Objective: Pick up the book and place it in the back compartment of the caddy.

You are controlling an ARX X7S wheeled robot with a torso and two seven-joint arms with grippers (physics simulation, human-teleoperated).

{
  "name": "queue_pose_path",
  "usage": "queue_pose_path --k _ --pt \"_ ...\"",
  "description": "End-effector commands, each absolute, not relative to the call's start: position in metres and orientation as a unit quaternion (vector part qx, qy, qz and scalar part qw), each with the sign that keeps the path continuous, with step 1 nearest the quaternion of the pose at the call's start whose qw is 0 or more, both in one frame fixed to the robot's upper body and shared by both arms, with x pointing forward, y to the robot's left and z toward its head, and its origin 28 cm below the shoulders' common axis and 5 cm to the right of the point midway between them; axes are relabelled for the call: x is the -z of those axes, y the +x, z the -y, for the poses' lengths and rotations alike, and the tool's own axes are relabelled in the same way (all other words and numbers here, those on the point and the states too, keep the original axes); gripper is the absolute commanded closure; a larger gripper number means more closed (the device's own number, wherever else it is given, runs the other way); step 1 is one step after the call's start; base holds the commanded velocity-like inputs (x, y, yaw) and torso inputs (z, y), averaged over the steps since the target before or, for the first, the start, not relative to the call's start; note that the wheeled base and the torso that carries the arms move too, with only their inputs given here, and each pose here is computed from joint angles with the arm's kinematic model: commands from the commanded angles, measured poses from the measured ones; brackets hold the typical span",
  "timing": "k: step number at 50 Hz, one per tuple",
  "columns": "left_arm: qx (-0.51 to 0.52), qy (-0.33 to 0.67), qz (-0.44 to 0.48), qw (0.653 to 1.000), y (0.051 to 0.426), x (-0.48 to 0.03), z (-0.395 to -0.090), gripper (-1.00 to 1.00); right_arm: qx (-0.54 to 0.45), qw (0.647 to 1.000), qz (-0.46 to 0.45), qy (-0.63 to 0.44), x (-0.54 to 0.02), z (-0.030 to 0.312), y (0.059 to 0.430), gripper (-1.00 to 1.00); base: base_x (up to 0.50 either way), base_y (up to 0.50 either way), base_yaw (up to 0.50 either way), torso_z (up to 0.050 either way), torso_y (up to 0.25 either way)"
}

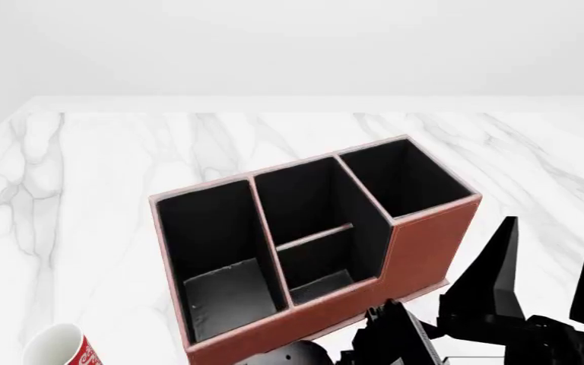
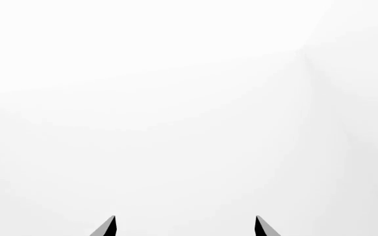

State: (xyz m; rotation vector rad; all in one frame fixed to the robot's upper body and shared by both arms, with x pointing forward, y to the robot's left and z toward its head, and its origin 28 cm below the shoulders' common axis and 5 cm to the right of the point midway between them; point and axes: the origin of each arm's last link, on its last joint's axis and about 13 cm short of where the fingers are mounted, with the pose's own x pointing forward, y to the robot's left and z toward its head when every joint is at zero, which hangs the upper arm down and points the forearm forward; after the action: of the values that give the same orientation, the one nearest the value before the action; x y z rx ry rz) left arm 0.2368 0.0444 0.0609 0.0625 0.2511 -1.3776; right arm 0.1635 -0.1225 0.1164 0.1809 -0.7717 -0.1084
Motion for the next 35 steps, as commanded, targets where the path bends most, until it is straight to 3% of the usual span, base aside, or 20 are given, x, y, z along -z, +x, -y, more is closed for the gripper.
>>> queue_pose_path --k 1,35 --pt "0.634 0.019 -0.107 0.765 0.242 -0.062 -0.042 -1.0 0.054 0.92 0.381 0.077 -0.116 0.123 0.164 -1.0 0.0 0.0 0.0 0.0 0.0" --pt "0.63 0.019 -0.129 0.766 0.244 -0.043 -0.038 -1.0 0.055 0.92 0.38 0.078 -0.117 0.123 0.164 -1.0 0.0 0.0 0.0 0.0 0.0"
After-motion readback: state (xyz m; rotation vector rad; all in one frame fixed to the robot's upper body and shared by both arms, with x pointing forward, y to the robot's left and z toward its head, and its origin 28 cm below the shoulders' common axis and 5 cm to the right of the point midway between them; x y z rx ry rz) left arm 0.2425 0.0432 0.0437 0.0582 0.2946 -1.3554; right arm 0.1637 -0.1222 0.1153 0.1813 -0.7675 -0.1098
